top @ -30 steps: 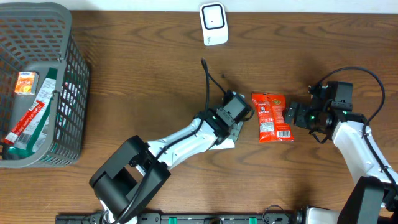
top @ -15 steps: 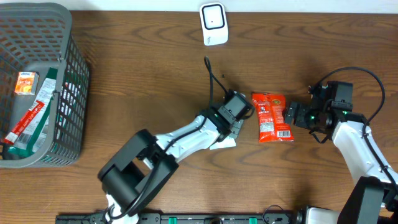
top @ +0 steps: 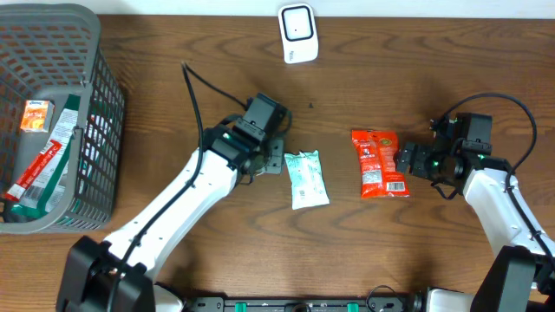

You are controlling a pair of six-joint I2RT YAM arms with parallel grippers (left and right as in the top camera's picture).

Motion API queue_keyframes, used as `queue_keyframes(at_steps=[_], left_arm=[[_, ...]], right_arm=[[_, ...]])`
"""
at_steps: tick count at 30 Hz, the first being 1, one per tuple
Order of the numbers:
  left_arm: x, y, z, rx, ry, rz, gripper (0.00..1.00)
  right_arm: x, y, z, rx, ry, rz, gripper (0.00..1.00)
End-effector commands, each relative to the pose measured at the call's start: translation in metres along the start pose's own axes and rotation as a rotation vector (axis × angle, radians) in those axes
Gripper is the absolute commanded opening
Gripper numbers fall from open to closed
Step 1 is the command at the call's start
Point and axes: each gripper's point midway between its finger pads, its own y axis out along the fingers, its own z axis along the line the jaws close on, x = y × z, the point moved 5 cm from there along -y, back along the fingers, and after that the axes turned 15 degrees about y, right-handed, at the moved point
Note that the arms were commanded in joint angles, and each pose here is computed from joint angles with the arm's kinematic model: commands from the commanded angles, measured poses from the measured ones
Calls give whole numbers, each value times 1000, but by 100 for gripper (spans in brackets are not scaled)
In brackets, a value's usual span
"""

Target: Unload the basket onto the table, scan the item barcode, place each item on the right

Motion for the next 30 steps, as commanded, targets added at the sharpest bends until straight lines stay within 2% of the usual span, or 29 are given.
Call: queue_keyframes(at_steps=[1, 6, 12, 19, 30], left_arm=[[-23, 22, -5, -46, -27, 107, 54], [-35, 46, -13, -45, -45, 138, 53], [-45, 92, -17, -19, -194, 205, 44], [-49, 115, -39, -29, -213, 205, 20], [-30, 117, -65, -94, -250, 93, 19]], right_arm=[[4, -4, 4, 5, -13, -17, 99], [4, -4, 4, 5, -13, -17, 99], [4, -4, 4, 5, -14, -18, 99], [4, -4, 4, 5, -14, -18, 99], [4, -4, 4, 5, -14, -18, 99]])
